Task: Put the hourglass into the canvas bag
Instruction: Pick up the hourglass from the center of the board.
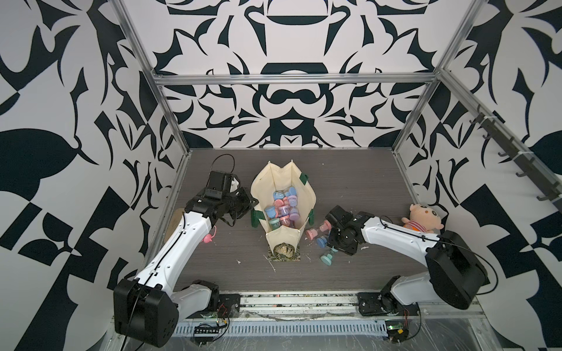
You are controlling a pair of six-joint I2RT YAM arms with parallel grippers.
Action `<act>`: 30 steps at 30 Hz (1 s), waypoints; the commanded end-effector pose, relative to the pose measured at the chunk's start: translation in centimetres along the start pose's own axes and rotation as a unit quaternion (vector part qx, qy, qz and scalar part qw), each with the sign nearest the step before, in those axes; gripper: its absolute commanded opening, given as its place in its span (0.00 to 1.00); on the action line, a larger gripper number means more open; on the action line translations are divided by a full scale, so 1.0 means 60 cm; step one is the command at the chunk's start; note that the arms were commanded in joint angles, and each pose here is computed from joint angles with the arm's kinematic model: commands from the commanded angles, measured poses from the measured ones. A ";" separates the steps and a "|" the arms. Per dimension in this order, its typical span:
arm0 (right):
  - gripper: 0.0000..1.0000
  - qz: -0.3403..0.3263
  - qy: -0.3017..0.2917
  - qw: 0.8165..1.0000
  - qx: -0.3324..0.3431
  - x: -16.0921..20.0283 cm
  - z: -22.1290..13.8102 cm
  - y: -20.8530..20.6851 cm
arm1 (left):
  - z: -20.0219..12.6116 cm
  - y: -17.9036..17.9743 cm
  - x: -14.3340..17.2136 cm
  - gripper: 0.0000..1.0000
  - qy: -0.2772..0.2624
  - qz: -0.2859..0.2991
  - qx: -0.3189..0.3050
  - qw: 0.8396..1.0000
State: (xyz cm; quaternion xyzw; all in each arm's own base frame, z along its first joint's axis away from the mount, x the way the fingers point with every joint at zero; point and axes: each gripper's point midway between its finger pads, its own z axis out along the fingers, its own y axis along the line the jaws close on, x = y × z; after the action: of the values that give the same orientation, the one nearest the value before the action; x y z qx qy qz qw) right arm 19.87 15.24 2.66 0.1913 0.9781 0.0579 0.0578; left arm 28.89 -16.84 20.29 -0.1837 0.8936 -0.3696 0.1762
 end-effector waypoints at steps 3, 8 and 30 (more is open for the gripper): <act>0.52 -0.002 -0.010 1.000 0.009 -0.010 0.008 -0.007 | -0.009 0.000 0.008 0.06 0.007 0.006 -0.002 1.000; 0.50 0.000 -0.005 1.000 0.016 -0.006 0.023 -0.015 | -0.011 -0.003 0.007 0.06 0.005 0.008 0.000 1.000; 0.03 -0.003 -0.036 0.999 0.023 -0.018 -0.033 -0.030 | -0.014 -0.010 0.006 0.11 0.004 0.003 0.006 1.000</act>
State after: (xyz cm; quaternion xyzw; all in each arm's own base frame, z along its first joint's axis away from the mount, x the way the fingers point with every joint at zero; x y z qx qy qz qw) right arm 19.55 13.79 2.28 0.1934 0.9783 0.0366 0.0651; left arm 28.85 -16.80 20.24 -0.1837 0.8943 -0.3683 0.1757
